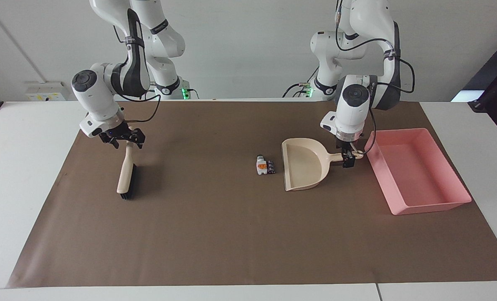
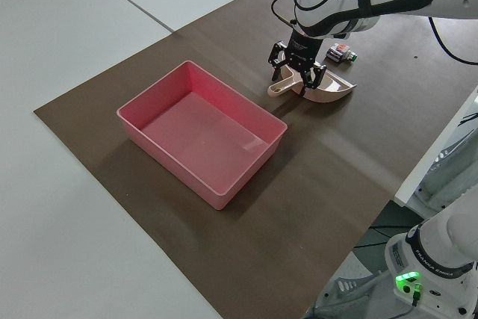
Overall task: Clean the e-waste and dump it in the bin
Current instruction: 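Grasp the dustpan handle with the left gripper while the right gripper grasps the brush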
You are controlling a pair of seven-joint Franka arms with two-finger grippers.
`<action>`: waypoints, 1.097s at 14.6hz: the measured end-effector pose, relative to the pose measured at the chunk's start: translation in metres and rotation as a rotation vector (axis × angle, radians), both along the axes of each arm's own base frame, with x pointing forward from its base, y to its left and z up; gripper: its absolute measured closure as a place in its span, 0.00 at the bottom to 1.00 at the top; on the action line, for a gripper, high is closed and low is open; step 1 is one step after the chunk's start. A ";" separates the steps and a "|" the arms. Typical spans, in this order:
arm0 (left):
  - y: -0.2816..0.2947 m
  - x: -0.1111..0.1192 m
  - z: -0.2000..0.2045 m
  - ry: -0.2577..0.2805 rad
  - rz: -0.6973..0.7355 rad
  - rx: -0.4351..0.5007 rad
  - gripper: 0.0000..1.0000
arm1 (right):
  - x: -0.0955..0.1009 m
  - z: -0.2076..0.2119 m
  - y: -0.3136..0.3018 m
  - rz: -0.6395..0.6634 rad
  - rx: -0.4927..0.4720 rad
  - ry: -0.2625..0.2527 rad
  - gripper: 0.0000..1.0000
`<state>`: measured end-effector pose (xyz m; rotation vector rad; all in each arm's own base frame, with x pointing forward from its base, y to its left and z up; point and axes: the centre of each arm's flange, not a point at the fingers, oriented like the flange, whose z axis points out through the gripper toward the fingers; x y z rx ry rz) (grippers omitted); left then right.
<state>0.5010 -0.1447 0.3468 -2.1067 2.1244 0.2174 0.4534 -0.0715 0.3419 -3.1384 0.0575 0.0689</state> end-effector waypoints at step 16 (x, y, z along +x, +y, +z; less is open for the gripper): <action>-0.024 -0.007 0.000 -0.027 -0.035 0.037 0.68 | 0.001 0.001 0.004 0.007 0.026 -0.004 0.74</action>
